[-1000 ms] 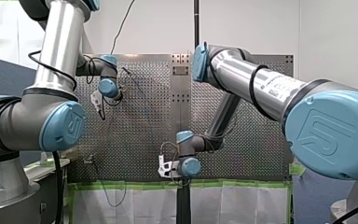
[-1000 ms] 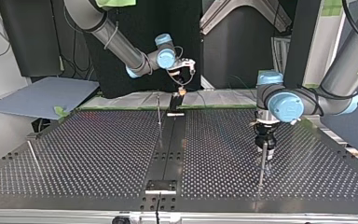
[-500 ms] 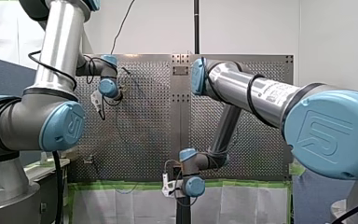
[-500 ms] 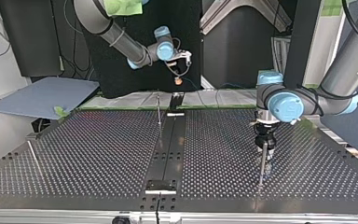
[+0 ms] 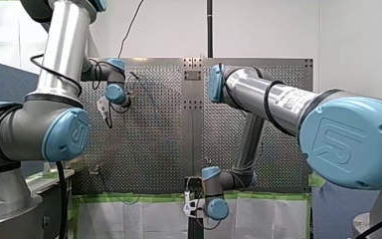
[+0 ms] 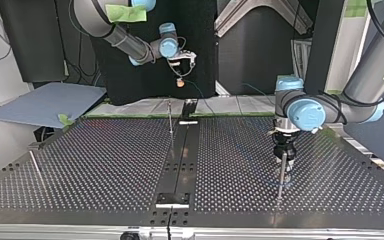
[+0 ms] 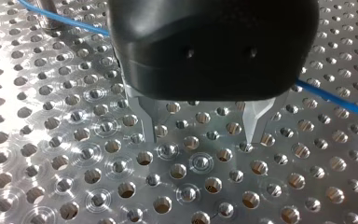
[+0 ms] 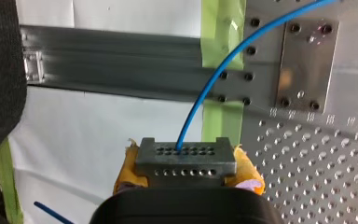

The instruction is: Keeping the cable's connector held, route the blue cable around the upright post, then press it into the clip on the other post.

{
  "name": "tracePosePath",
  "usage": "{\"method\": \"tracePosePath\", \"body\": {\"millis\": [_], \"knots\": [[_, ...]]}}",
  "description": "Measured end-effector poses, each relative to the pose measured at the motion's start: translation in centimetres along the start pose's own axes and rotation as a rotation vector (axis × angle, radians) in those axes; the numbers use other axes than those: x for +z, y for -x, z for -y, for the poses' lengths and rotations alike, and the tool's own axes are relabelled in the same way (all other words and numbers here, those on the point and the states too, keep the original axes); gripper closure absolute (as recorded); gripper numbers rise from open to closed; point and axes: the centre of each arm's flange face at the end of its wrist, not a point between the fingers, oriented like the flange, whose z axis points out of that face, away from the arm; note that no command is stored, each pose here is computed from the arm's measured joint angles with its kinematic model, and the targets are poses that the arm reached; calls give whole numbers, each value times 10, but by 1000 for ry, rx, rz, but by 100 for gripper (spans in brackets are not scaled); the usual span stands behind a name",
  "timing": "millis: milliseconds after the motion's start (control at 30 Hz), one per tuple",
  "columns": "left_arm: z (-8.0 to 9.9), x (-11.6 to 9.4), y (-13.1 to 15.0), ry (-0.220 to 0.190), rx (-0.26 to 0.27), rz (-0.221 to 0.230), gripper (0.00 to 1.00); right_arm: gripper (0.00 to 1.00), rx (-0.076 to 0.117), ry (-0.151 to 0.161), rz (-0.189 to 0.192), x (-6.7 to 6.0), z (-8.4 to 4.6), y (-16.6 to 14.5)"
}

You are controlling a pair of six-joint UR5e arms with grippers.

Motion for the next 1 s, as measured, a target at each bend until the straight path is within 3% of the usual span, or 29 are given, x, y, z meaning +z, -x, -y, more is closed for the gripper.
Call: {"method": "tracePosePath", "body": {"millis": [433, 633, 1000], "knots": [[0, 0, 0, -1, -6, 0, 10, 100, 33, 63, -7, -30, -36, 30], [0, 0, 0, 0, -10, 1, 10, 100, 17, 74, -28, -42, -42, 34], [0, 0, 0, 1, -22, 2, 10, 100, 41, 111, -117, -59, -62, -1]]}}
